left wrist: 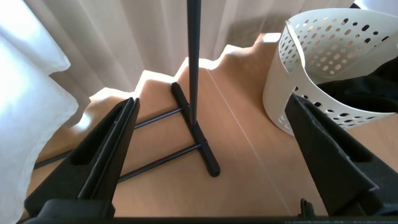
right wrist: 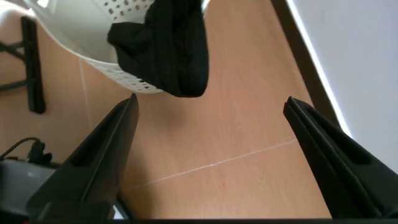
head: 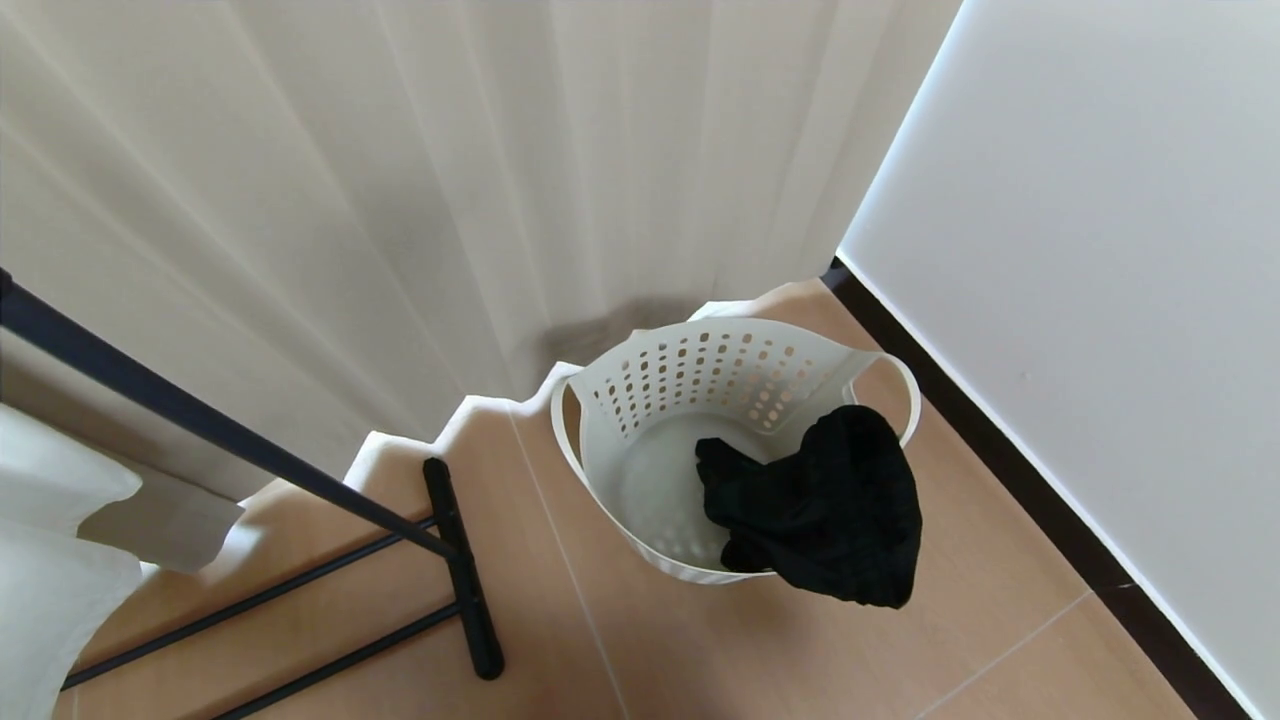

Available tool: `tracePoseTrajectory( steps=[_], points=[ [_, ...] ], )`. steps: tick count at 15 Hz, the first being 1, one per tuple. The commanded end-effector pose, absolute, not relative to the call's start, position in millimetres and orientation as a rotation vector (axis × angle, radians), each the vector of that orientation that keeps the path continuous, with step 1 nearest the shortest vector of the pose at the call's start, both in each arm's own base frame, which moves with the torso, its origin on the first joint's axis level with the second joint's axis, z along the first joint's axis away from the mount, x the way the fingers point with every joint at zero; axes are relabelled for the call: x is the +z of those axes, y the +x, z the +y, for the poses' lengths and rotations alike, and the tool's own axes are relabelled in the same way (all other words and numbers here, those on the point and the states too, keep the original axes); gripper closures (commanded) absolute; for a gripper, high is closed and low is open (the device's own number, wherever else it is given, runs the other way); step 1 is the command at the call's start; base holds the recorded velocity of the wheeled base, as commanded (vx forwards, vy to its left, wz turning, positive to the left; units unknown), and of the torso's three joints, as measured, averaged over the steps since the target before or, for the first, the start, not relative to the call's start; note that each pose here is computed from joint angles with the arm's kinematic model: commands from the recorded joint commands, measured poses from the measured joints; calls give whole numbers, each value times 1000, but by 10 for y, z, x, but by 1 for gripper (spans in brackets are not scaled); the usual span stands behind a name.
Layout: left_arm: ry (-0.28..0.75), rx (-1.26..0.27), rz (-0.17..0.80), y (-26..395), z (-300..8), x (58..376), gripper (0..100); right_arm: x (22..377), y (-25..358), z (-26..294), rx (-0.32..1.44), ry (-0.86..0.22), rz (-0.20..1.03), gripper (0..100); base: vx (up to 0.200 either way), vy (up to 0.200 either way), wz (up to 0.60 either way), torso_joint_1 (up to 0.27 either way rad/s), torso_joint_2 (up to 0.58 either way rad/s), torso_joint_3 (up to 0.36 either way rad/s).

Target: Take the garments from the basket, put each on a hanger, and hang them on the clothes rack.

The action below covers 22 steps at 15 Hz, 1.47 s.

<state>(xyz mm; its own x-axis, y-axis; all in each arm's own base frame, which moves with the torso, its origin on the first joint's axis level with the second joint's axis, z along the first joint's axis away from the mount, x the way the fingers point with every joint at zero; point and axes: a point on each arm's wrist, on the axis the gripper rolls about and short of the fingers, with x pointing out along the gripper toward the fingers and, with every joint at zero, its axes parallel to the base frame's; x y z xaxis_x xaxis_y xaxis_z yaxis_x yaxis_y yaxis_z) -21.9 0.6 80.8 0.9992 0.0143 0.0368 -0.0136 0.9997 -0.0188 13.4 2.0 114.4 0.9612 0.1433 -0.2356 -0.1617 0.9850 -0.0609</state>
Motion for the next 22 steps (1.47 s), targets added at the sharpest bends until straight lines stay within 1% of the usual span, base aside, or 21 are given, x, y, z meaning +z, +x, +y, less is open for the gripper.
tracePoseTrajectory(
  steps=[1,3,5,7,8,9,10,11,13,15,16,19,22],
  points=[
    [-20,15,-37,-219,6,808,0,1447,634,152,276,-244,396,0,0,0,0,0,0,0],
    [-20,15,-38,-219,6,809,0,1548,978,235,320,-387,469,0,0,0,0,0,0,0],
    [-20,15,-37,-219,6,808,0,1599,1432,341,394,-604,535,0,0,0,0,0,0,0],
    [-20,15,-38,-221,6,808,0,1616,1835,429,461,-804,555,0,0,0,0,0,0,0],
    [-19,15,-38,-221,6,808,0,1596,1983,457,491,-880,561,0,0,0,0,0,0,0],
    [-20,15,-37,-219,6,808,0,1607,2229,488,519,-997,539,0,0,0,0,0,0,0],
    [-20,15,-38,-221,6,808,0,1601,2397,487,515,-1056,514,0,0,0,0,0,0,0],
    [-20,15,-37,-219,6,808,0,1574,2498,497,506,-1082,505,0,0,0,0,0,0,0],
    [-20,15,-38,-221,6,808,0,1421,2836,557,415,-1137,465,0,0,0,0,0,0,0],
    [-19,13,-38,-221,6,808,0,1307,3067,609,378,-1134,406,0,0,0,0,0,0,0],
    [-19,13,-38,-221,6,808,0,1276,3151,626,368,-1134,389,0,0,0,0,0,0,0],
    [-20,13,-37,-219,6,808,0,1328,3250,647,352,-1129,357,0,0,0,0,0,0,0],
    [-22,16,-37,-219,6,808,0,1283,3409,674,348,-1128,356,0,0,0,0,0,0,0]
  ],
)
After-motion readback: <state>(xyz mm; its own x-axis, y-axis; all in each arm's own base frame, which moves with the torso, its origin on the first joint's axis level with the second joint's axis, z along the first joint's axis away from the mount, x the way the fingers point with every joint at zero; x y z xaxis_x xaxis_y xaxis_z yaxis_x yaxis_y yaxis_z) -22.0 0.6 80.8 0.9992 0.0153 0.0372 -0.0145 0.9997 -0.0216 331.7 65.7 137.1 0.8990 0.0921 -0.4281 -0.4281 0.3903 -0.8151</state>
